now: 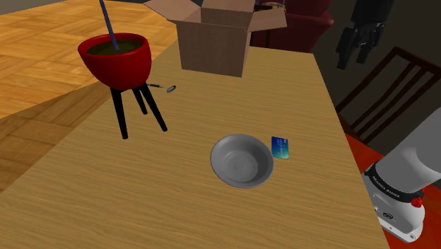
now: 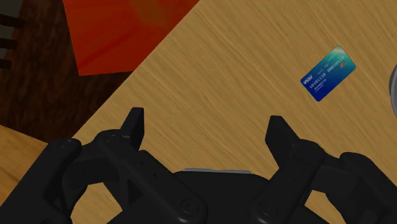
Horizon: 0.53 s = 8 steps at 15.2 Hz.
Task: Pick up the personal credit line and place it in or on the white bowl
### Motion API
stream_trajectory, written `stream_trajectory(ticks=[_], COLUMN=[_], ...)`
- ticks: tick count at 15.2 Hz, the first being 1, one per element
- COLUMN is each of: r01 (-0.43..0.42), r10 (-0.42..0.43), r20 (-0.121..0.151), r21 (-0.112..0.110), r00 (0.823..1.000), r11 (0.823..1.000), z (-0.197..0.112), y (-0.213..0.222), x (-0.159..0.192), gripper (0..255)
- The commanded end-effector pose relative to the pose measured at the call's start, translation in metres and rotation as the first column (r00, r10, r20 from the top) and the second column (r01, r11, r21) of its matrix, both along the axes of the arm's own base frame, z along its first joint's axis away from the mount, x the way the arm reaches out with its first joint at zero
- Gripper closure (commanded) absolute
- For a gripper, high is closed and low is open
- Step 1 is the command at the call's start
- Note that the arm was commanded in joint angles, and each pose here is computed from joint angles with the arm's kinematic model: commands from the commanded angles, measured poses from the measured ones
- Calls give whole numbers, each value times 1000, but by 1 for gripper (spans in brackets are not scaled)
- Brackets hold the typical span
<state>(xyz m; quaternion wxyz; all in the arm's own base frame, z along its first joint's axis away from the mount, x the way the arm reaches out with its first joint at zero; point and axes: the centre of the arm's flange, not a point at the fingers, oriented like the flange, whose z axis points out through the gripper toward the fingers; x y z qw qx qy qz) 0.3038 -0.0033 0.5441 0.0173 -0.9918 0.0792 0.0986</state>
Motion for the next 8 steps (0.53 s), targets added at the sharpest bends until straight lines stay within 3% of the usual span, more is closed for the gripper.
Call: stream_trajectory(ticks=[1,4,8], r01=[0,92,214], r10=[0,-92,-214], r20=[0,7,16], r21=[0,-2,-4], r00=[1000,996,977], r11=[1000,996,977], z=[0,-21,-49], y=[0,28,68], x=[0,-15,-31], gripper=[0,0,0])
